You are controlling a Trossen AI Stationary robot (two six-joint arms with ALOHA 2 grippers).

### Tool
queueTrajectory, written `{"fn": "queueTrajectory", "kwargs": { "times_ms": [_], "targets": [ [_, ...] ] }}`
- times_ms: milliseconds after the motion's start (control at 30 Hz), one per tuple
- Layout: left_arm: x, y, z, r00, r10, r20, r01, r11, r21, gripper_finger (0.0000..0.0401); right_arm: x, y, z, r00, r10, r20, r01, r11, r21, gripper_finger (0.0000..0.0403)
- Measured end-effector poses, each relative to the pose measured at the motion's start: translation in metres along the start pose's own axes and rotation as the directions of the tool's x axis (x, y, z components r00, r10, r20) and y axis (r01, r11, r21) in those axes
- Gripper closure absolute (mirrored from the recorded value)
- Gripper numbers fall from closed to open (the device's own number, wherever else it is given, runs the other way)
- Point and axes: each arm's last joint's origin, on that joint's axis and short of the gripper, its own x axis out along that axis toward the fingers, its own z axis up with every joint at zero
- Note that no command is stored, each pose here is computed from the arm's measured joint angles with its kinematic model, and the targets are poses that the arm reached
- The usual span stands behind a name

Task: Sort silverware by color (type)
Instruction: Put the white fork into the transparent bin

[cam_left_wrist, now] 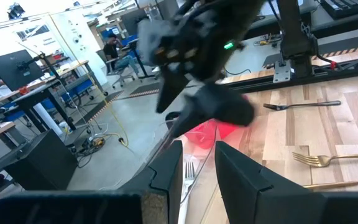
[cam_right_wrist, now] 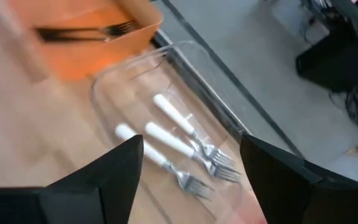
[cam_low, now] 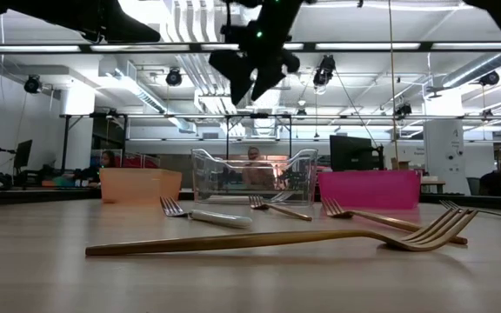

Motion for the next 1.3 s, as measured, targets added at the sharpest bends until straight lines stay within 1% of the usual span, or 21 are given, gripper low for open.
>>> {"fn": "queueTrajectory", "kwargs": {
  "times_ms": [100,200,300,400,500,600,767,833,900,1000,1067,1133,1200,1300],
  "targets": [
    [0.0,0.0,0.0,1.0,0.0,0.0,0.0,1.0,-0.003,0.0324,-0.017,0.0,-0.011,1.0,0.013,0.007,-0.012,0.999,-0.05,0.0157],
    [0.0,0.0,0.0,1.0,0.0,0.001,0.0,1.0,-0.015,0.0324,-0.031,-0.008,-0.025,0.999,0.027,0.02,-0.025,0.997,-0.075,0.0168],
    [0.0,0.0,0.0,1.0,-0.001,0.0,0.001,1.0,-0.028,0.0324,-0.041,-0.017,-0.039,0.996,0.052,0.074,-0.045,0.995,-0.093,0.0174],
    [0.001,-0.001,0.0,1.0,-0.002,-0.002,0.002,0.999,-0.051,0.0324,-0.049,-0.028,-0.057,0.98,0.137,0.142,-0.123,0.987,-0.1,0.0174],
    [0.002,-0.002,-0.001,1.0,-0.003,-0.008,0.002,0.994,-0.11,0.0324,-0.056,-0.04,-0.077,0.936,0.267,0.229,-0.236,0.96,-0.151,0.0175],
    [0.005,-0.005,-0.003,1.0,-0.007,-0.023,0.002,0.979,-0.202,0.0324,-0.061,-0.049,-0.097,0.883,0.339,0.324,-0.287,0.937,-0.199,0.0177],
    [0.014,-0.014,-0.006,0.999,-0.01,-0.037,-0.001,0.96,-0.28,0.0324,-0.068,-0.067,-0.123,0.815,0.36,0.454,-0.282,0.931,-0.232,0.0177],
    [0.019,-0.018,-0.004,1.0,-0.004,-0.014,-0.001,0.954,-0.301,0.0324,-0.07,-0.073,-0.129,0.791,0.354,0.499,-0.268,0.934,-0.238,0.0177],
    [0.024,-0.022,-0.001,1.0,0.01,0.024,-0.002,0.947,-0.321,0.0324,-0.074,-0.08,-0.133,0.757,0.378,0.533,-0.279,0.925,-0.26,0.0177],
    [0.034,-0.025,0.005,0.999,0.03,0.044,-0.016,0.953,-0.304,0.0324,-0.08,-0.091,-0.131,0.697,0.432,0.572,-0.314,0.901,-0.298,0.0177],
    [0.043,-0.026,0.012,0.998,0.046,0.034,-0.034,0.958,-0.286,0.0324,-0.084,-0.098,-0.129,0.668,0.456,0.588,-0.326,0.89,-0.32,0.0177],
    [0.053,-0.025,0.02,0.997,0.067,0.029,-0.057,0.961,-0.271,0.0324,-0.086,-0.104,-0.128,0.649,0.471,0.598,-0.324,0.882,-0.343,0.0177],
    [0.065,-0.025,0.027,0.998,0.069,0.013,-0.065,0.971,-0.23,0.0324,-0.087,-0.108,-0.128,0.644,0.476,0.599,-0.314,0.878,-0.361,0.0177],
    [0.084,-0.023,0.034,0.999,0.026,-0.027,-0.03,0.985,-0.171,0.0324,-0.086,-0.111,-0.129,0.655,0.472,0.59,-0.288,0.878,-0.382,0.0177]
  ]
}}
